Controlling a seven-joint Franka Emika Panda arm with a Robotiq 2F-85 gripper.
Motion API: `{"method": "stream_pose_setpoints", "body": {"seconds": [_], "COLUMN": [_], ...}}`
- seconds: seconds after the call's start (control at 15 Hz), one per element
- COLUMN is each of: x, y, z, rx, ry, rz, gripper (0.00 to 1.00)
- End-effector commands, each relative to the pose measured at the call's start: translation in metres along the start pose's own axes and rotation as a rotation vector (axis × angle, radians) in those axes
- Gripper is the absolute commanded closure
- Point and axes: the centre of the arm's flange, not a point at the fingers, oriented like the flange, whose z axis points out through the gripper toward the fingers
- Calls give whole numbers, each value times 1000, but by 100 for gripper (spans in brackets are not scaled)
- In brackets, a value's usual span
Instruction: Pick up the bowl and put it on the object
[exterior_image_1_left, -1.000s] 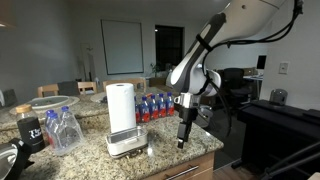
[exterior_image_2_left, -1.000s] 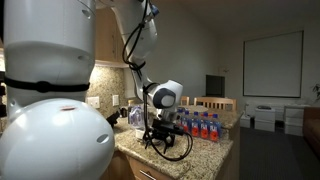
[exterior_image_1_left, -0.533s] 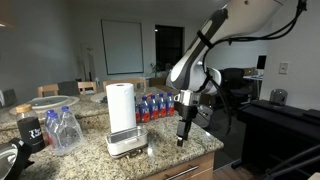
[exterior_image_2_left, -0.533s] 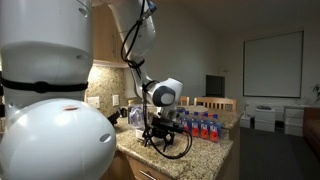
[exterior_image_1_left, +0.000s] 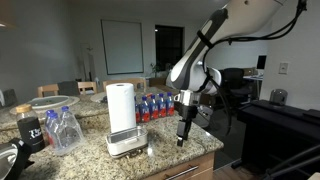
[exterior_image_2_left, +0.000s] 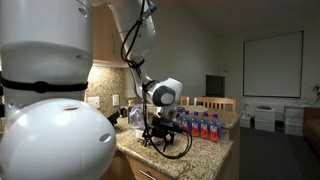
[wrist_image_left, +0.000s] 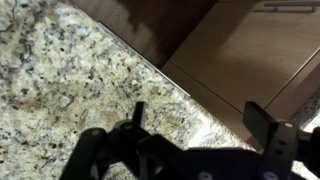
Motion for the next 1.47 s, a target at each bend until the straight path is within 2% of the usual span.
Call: {"method": "stream_pose_setpoints", "body": {"seconds": [0.0,1.0,1.2,1.4], "x": [0,1,7,12], "y": [0,-1,-3,-14], "z": [0,-2,-12,-26], "rx": [0,3,-34,-78], "ry": [0,2,37,71], "rz": [0,-1,41,200], "gripper": [0,0,0,0]}}
